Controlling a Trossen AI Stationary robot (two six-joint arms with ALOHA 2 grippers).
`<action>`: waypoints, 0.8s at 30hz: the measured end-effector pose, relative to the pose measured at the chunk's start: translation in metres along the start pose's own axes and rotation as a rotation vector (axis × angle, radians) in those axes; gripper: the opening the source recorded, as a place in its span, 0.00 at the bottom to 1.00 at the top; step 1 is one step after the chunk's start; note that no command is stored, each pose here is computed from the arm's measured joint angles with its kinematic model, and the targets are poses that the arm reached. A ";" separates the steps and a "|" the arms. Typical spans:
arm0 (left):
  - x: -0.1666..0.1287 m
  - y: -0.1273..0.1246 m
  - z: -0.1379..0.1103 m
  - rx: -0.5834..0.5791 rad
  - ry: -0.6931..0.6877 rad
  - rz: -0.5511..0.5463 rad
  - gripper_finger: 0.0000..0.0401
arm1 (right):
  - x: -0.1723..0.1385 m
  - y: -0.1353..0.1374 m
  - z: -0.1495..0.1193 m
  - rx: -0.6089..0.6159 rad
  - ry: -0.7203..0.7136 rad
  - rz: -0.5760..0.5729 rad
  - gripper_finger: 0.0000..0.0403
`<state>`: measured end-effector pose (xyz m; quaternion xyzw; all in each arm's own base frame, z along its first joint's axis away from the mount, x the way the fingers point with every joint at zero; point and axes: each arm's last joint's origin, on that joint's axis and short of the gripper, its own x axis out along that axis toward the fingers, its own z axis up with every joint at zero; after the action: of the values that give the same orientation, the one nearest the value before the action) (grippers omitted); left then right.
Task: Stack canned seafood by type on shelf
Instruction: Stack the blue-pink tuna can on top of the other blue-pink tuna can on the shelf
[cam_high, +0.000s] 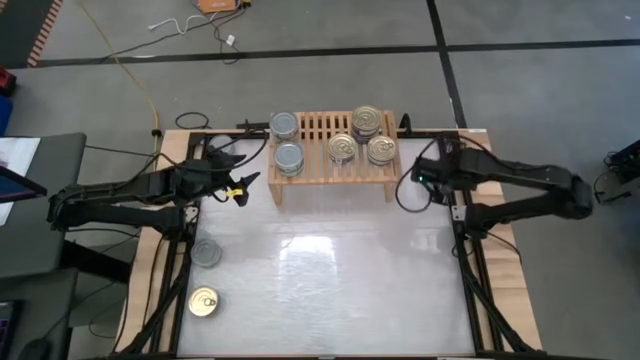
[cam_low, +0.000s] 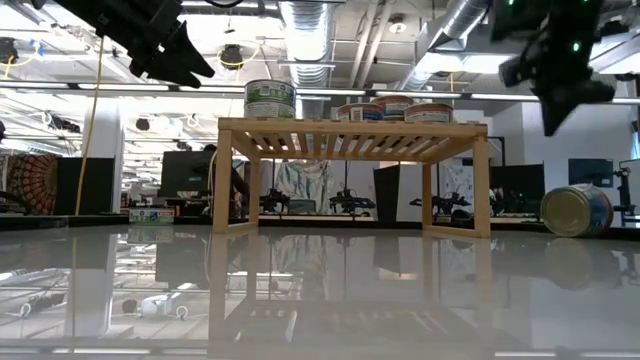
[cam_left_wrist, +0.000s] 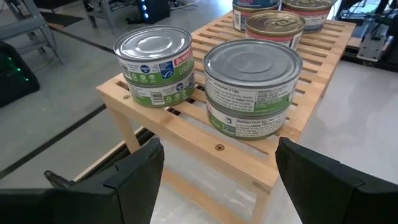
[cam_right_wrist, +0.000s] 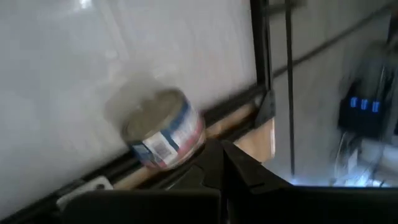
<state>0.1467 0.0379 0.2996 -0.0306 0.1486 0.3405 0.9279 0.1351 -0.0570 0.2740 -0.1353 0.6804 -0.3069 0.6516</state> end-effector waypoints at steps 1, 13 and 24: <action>0.000 0.000 0.000 0.000 0.000 0.000 0.74 | 0.006 -0.001 -0.001 0.022 0.025 -0.002 0.06; 0.000 0.000 0.000 0.005 0.000 0.007 0.74 | 0.080 0.002 -0.004 0.065 0.060 -0.097 0.06; 0.000 0.002 0.000 0.038 -0.007 0.061 0.74 | 0.118 0.010 -0.022 0.132 0.145 0.081 0.06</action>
<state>0.1456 0.0393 0.2999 -0.0074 0.1527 0.3657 0.9181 0.1028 -0.1130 0.1721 -0.0420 0.7089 -0.3336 0.6200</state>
